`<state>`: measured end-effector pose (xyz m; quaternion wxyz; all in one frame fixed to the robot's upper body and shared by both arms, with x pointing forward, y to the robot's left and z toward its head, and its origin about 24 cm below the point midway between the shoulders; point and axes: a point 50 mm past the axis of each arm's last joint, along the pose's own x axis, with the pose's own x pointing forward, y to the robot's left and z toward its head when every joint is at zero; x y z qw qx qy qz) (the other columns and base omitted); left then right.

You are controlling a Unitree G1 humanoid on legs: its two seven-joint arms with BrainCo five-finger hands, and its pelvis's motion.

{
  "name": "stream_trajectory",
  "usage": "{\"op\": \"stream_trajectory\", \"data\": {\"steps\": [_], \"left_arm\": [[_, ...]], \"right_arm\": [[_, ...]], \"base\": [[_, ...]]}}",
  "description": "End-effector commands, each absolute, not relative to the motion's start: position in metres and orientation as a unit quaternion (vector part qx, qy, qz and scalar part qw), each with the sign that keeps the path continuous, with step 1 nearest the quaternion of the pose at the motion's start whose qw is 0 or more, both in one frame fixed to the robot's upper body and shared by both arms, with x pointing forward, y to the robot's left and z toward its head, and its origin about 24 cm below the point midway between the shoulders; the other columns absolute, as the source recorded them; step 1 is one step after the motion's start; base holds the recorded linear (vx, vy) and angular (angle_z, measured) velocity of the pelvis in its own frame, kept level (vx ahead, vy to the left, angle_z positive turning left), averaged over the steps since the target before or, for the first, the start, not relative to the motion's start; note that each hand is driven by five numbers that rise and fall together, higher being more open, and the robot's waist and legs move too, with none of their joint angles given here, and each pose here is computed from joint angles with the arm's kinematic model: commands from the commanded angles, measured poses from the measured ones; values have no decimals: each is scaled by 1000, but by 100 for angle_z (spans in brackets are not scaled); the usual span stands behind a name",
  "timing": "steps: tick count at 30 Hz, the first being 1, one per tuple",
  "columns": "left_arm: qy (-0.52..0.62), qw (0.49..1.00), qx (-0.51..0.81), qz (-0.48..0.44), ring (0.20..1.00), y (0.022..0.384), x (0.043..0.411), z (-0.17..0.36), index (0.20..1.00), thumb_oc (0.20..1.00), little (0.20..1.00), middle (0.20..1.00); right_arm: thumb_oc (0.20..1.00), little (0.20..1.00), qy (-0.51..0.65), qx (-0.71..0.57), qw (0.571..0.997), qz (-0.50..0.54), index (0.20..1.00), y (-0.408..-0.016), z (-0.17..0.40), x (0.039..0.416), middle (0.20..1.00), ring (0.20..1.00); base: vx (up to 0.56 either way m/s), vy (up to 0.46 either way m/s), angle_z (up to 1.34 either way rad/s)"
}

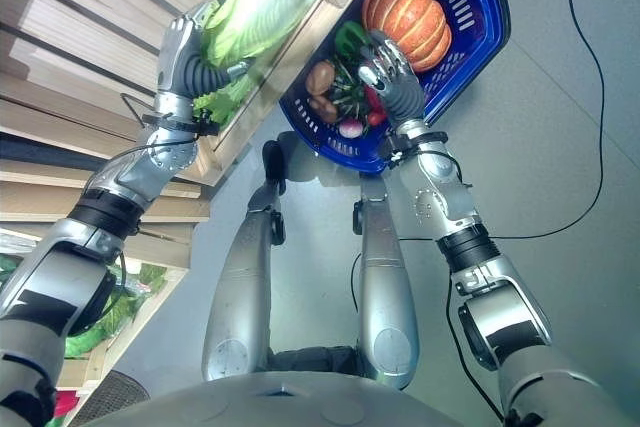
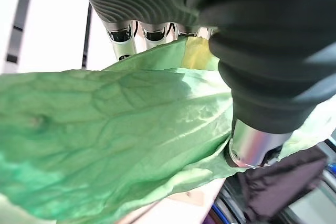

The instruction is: Pick up fruits and vegetables into the basket

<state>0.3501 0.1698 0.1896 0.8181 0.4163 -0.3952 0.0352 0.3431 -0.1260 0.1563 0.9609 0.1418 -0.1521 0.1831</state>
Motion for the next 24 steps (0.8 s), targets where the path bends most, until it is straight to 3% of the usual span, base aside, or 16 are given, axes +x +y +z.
{"op": "stream_trajectory", "data": {"steps": [1,24], "left_arm": [[-475,808,350,-7,200,144,336,214,200,200,200,200],[-415,822,353,-163,200,98,334,197,200,200,200,200]], "right_arm": [[1000,1000,-207,151,941,220,1000,-119,179,330,1000,1000],[1000,1000,-229,162,926,253,1000,-101,192,326,1000,1000]], "base": [[0,0,0],[0,0,0]]}}
